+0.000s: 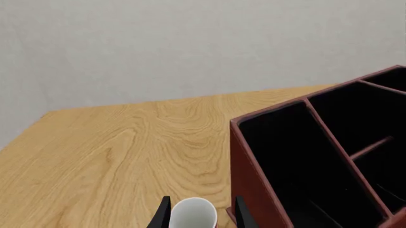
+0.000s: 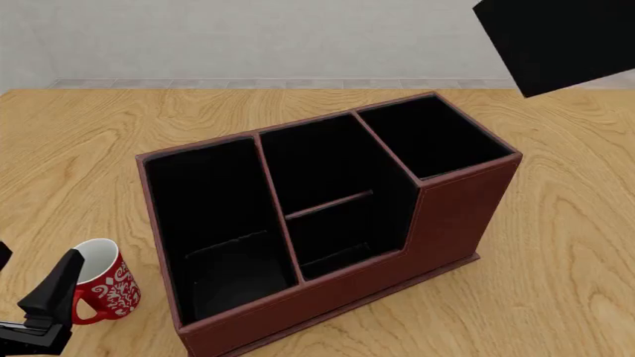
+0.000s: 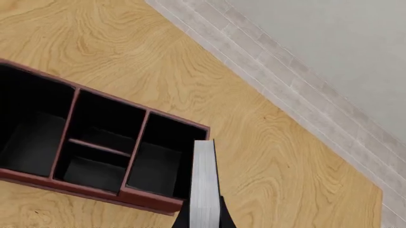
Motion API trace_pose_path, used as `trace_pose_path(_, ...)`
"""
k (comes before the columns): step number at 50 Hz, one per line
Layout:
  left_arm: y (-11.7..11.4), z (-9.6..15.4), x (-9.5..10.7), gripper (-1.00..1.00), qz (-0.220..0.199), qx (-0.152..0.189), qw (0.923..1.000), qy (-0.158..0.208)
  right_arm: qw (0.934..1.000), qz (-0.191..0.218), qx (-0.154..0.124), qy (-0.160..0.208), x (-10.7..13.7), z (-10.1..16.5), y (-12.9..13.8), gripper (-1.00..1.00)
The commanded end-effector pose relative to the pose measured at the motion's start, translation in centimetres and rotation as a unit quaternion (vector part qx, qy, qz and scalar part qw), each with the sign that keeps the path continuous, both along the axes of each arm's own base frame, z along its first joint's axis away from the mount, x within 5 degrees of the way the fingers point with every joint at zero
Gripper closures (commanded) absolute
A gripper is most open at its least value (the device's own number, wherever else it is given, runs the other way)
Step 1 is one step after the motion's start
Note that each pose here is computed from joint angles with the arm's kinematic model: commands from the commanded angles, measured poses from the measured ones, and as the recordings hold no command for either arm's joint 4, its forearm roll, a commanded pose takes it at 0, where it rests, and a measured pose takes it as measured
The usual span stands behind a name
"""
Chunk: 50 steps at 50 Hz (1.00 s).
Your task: Pick up the book and place it in the right compartment of the caddy.
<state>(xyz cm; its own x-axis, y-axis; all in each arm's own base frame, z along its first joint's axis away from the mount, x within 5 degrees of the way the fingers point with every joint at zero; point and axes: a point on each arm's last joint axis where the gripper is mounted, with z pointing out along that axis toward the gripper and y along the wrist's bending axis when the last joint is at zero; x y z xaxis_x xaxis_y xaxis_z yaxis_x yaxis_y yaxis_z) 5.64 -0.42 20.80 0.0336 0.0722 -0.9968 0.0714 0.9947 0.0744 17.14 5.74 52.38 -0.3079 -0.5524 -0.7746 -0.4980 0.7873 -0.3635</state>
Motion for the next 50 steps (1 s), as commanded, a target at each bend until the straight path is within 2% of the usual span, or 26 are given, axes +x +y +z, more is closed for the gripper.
trace_pose_path(1,0.0,-0.1,0.0,-1.0,-0.001,-0.001,1.0,0.004,0.9999,-0.002,-0.001,0.012,1.6,-0.3,0.6,1.0)
trace_pose_path(18,0.0,-0.1,0.0,-1.0,-0.002,-0.002,1.0,0.005,0.999,0.028,-0.02,0.029,4.1,-1.0,2.5,1.0)
trace_pose_path(19,0.0,-0.1,0.0,-1.0,-0.002,-0.002,1.0,0.005,0.9985,0.031,-0.029,0.033,4.5,-1.3,2.6,1.0)
trace_pose_path(50,0.0,-0.3,0.0,-1.0,0.001,0.001,0.9998,0.018,0.9939,0.056,-0.045,0.084,8.2,-4.0,5.6,1.0)
